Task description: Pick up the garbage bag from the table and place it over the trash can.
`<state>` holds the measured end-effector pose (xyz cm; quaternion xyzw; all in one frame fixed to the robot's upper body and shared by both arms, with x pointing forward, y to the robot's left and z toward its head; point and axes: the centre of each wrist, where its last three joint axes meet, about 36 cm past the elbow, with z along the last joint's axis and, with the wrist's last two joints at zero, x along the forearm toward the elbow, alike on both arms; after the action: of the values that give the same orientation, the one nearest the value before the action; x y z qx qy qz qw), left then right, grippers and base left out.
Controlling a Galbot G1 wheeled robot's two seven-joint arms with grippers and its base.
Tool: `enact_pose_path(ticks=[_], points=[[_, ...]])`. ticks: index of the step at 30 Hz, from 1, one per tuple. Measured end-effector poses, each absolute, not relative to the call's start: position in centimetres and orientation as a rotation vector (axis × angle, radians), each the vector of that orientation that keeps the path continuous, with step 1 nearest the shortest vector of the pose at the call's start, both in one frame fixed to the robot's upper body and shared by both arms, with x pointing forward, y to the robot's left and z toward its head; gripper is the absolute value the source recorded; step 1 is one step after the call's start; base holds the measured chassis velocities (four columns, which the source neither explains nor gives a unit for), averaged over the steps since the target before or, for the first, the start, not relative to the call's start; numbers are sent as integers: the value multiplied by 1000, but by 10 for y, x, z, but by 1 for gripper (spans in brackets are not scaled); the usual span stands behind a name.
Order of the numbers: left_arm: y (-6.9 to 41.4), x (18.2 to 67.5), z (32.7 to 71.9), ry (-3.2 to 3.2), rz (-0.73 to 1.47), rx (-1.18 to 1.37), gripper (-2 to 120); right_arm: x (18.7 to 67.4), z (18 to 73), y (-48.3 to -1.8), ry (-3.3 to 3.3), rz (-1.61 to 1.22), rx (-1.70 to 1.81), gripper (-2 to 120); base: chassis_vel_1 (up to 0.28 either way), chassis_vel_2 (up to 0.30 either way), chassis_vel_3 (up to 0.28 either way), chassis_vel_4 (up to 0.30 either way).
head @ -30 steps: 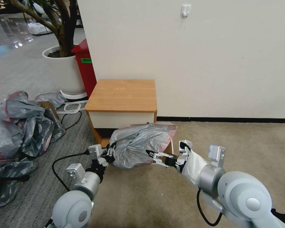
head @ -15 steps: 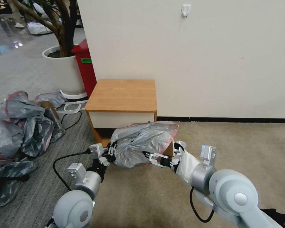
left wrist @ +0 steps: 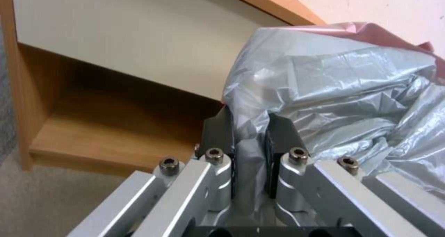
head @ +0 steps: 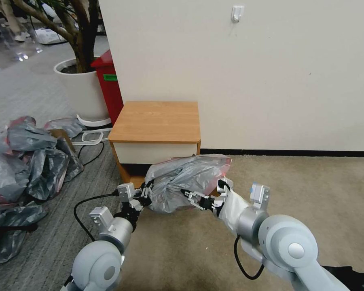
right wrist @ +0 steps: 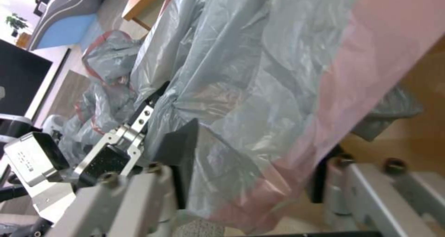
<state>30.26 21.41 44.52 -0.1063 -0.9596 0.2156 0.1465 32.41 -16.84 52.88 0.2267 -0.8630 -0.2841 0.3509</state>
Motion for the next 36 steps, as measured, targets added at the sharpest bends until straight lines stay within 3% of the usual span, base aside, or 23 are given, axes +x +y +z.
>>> enact_pose_path(ticks=[13, 36], points=[[211, 299, 443, -2722, 675, -273, 9, 320, 529, -174, -2249, -742, 607, 0, 0, 0, 0, 0], [232, 325, 450, -2622, 899, -133, 9, 304, 530, -190, -2253, -765, 550, 0, 0, 0, 0, 0]])
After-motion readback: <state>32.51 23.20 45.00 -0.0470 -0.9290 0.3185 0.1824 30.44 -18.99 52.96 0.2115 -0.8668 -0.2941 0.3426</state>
